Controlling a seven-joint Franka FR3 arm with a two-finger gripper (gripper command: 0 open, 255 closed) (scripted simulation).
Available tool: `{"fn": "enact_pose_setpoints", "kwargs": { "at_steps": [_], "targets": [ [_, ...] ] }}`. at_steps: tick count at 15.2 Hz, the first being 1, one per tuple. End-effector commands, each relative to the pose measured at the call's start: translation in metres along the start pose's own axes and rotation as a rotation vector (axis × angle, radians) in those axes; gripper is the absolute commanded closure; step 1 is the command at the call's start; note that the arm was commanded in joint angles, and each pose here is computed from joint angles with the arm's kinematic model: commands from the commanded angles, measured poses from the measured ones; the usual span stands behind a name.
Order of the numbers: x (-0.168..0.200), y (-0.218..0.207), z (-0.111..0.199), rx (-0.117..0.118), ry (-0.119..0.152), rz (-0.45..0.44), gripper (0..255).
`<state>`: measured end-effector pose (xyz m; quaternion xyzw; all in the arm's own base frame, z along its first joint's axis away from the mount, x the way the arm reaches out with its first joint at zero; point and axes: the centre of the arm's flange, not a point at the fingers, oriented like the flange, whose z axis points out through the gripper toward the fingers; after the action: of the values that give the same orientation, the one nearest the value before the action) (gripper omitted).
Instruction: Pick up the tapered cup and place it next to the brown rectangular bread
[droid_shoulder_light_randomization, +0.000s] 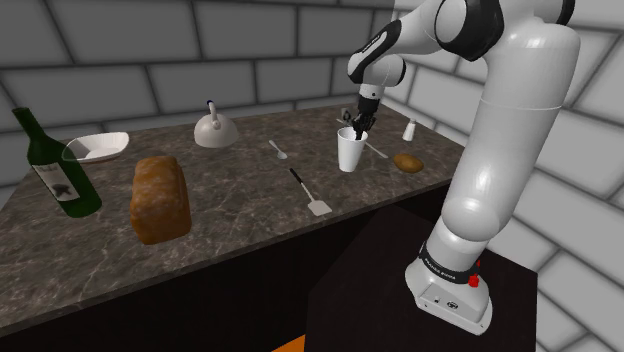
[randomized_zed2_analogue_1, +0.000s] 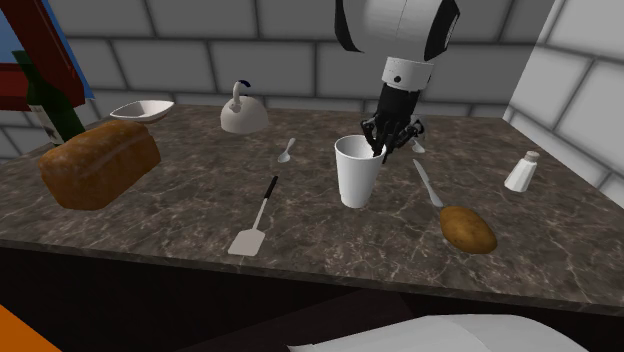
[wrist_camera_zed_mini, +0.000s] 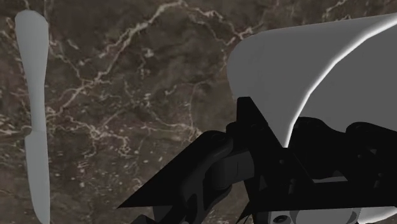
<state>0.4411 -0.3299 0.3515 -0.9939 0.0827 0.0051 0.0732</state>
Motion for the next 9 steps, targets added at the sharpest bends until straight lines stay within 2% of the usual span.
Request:
{"fn": "enact_pose_setpoints", "kwargs": {
  "at_steps": [1, 9],
  "targets": [
    [0.0, -0.001, -0.005, 0.0, -0.001, 0.0, 255],
    [-0.001, -0.007, -0.047, 0.0, -0.001, 0.0, 255]
  ]
}}
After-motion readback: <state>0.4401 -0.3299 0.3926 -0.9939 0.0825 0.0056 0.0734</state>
